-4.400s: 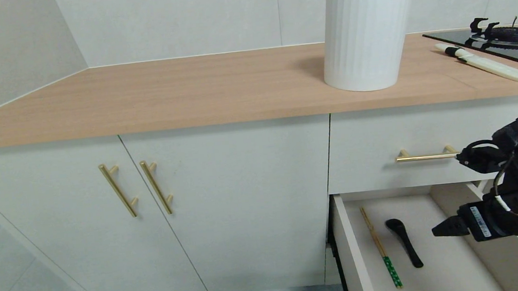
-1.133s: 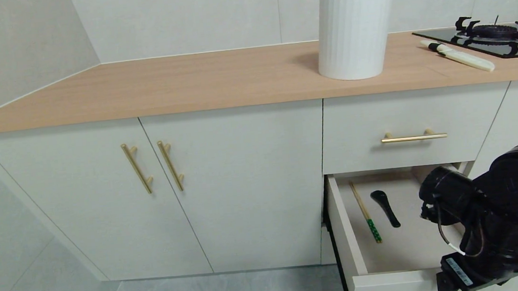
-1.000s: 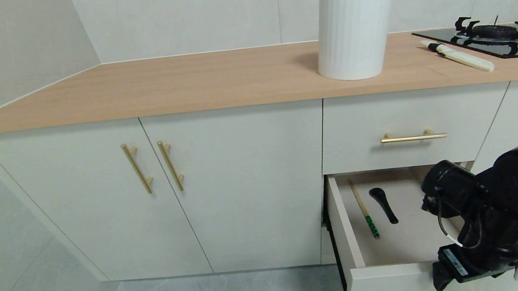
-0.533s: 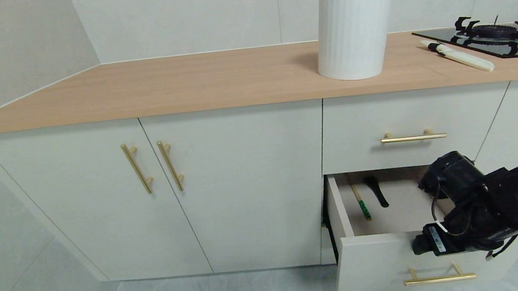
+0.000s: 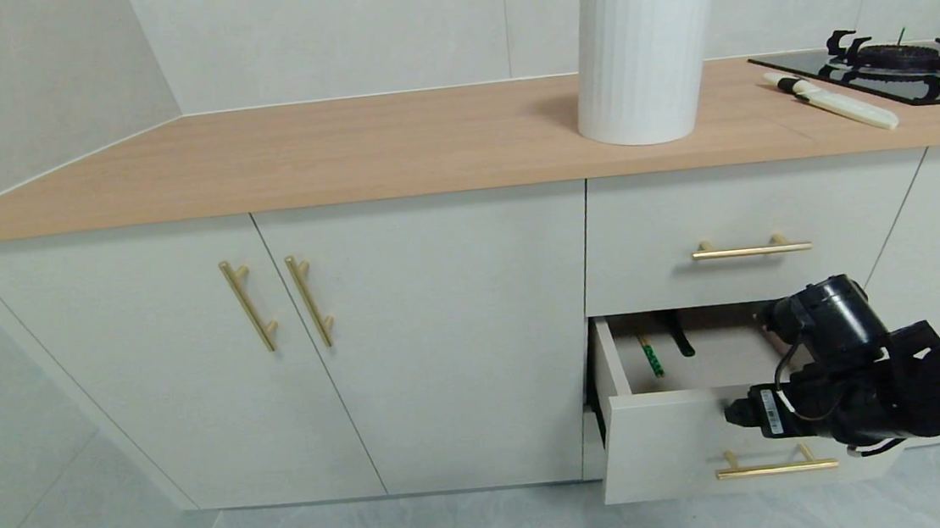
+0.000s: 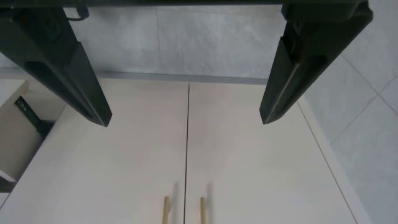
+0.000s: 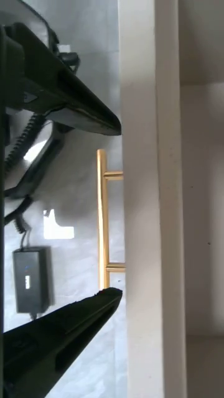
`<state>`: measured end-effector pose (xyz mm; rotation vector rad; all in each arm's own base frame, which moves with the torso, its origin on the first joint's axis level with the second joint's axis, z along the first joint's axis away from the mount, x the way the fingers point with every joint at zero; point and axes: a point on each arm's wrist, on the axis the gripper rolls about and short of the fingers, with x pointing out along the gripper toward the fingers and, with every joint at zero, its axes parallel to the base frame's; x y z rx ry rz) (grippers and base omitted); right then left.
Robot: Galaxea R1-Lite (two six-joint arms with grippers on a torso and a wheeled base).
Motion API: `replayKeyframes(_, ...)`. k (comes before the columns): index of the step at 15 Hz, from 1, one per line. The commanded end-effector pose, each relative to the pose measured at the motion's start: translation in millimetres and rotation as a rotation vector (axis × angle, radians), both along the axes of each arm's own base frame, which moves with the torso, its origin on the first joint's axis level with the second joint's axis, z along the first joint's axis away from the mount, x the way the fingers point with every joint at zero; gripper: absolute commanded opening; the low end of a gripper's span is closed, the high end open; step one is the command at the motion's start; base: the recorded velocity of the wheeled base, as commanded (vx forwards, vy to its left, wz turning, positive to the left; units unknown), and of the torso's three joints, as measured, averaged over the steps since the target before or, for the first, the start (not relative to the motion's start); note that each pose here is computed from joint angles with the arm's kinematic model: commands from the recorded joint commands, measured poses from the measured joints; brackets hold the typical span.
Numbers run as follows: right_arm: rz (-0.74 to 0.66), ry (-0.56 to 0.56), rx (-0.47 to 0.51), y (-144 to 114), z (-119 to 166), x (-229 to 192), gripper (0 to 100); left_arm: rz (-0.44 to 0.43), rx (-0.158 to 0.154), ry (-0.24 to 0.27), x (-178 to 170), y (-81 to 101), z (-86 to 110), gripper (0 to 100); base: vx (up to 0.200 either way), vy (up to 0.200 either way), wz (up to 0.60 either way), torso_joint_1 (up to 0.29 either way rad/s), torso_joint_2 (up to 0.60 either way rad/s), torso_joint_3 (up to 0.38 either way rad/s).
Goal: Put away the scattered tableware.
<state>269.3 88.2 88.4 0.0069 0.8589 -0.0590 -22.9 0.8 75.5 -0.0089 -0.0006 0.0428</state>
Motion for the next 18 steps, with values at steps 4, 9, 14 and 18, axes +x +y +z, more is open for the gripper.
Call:
replayKeyframes(4, -0.090, -0.109, -0.015, 3.2, -17.9, 15.1, 100, 0.002, 0.000, 0.000, 0.0, 0.0, 0.0, 100, 0.000, 0.000, 0.00, 0.000, 0.00, 0.000)
replayKeyframes(9, -0.118, -0.247, 0.017, 7.6, -32.3, 31.1, 100, 0.000, 0.000, 0.000, 0.0, 0.0, 0.0, 100, 0.000, 0.000, 0.00, 0.000, 0.00, 0.000)
replayKeyframes(14, -0.200, -0.404, 0.014, 6.8, -51.8, 54.2, 100, 0.002, 0.000, 0.000, 0.0, 0.0, 0.0, 100, 0.000, 0.000, 0.00, 0.000, 0.00, 0.000)
replayKeyframes(18, -0.227, -0.469, 0.024, 4.9, -56.3, 63.3, 100, 0.000, 0.000, 0.000, 0.0, 0.0, 0.0, 100, 0.000, 0.000, 0.00, 0.000, 0.00, 0.000)
